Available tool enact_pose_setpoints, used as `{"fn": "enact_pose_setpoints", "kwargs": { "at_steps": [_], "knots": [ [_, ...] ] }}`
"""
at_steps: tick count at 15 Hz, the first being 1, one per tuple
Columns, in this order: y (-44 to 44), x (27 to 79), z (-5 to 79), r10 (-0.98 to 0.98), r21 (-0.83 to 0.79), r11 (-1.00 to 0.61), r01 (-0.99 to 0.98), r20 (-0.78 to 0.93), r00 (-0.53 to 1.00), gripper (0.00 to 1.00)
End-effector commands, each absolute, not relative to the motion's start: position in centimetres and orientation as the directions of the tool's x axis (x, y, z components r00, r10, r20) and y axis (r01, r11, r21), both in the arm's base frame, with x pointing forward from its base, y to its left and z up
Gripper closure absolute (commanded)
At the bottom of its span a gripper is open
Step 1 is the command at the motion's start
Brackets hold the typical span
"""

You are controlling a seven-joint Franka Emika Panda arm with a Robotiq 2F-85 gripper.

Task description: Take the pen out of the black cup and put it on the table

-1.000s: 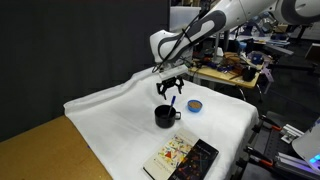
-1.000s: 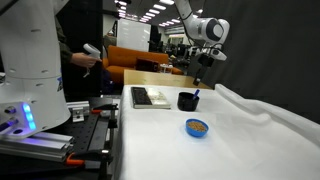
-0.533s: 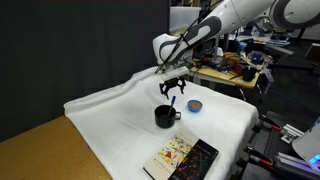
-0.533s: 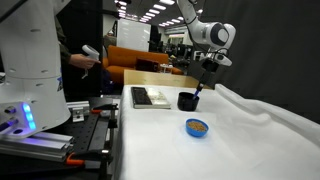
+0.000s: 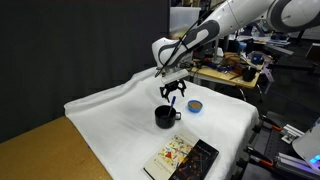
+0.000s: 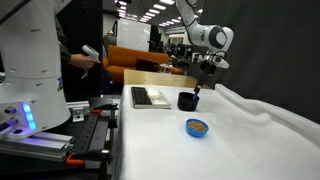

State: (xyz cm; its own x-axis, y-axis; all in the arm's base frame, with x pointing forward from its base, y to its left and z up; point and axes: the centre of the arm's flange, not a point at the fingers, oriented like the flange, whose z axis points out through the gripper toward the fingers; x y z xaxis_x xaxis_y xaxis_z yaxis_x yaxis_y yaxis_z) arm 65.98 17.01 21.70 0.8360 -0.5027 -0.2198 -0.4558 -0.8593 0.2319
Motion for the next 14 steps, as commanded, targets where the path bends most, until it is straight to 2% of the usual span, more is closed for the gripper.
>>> {"fn": "enact_pose_setpoints", "kwargs": {
  "at_steps": [1,14],
  "knots": [
    [17.51,66.65,22.18,-0.512,0.24,-0.854,-0.461,-0.236,0.826,0.0],
    [17.84,66.93,22.24,-0.508,0.246,-0.856,-0.454,-0.241,0.827,0.0]
  ]
}}
